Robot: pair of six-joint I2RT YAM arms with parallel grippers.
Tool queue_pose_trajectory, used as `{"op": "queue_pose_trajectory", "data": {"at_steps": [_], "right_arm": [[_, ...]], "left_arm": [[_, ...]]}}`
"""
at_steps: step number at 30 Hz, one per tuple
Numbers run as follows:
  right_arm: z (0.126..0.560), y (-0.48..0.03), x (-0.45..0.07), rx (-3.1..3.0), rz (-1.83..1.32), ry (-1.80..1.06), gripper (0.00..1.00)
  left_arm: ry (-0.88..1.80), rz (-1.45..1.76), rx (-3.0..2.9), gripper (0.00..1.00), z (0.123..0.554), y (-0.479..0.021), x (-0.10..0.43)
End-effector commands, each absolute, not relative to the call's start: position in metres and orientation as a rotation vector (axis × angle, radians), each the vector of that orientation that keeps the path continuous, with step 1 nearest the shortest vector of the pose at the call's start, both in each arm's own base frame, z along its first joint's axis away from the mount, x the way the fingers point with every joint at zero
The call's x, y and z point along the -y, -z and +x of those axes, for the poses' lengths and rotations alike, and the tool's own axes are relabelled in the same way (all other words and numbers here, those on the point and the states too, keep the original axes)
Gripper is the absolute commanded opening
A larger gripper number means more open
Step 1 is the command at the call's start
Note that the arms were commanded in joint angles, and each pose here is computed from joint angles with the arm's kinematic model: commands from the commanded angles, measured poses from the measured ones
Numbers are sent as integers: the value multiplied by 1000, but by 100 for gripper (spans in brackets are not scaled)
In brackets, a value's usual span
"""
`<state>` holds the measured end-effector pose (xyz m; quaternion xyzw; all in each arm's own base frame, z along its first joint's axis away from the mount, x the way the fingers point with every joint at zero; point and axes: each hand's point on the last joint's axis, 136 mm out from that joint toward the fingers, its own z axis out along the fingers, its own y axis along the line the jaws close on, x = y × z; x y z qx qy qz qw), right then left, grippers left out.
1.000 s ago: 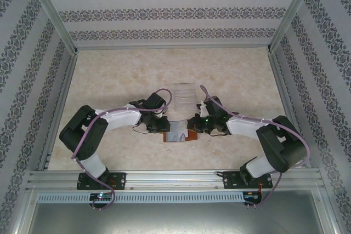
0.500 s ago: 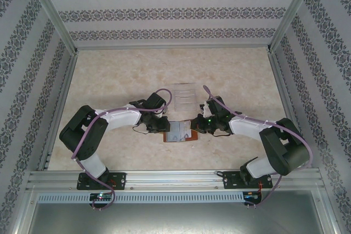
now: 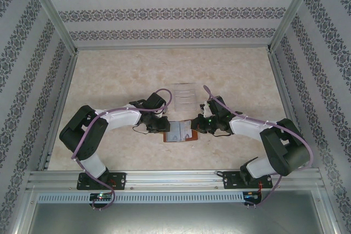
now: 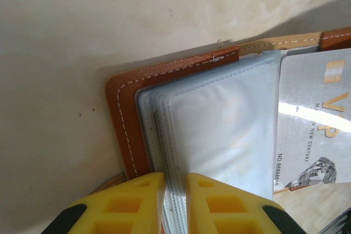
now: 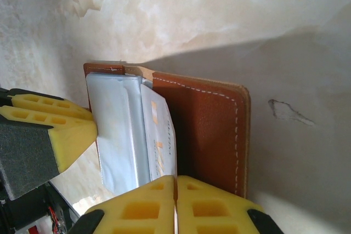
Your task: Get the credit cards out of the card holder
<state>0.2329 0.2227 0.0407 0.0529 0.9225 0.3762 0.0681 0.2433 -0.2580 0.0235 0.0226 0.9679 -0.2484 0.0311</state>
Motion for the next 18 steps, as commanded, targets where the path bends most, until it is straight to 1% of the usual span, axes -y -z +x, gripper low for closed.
{"op": "queue_pose_trajectory", "data": {"at_steps": [1,5,7,18], "right_arm": [[234,-44,-222,-2772,155,-1130,12],[233,-48,-228,-2768,141,-1165,19],[232,-49,-230,-2768,135,-1172,20],[230,-50,-241,-2777,108,-1182,21]], "left_arm": [[540,41,-3154,19,212,9,225],[541,40,-3157,19,211,11,225],[543,44,-3158,19,211,11,225],[546,50,-3158,19,212,11,226]]}}
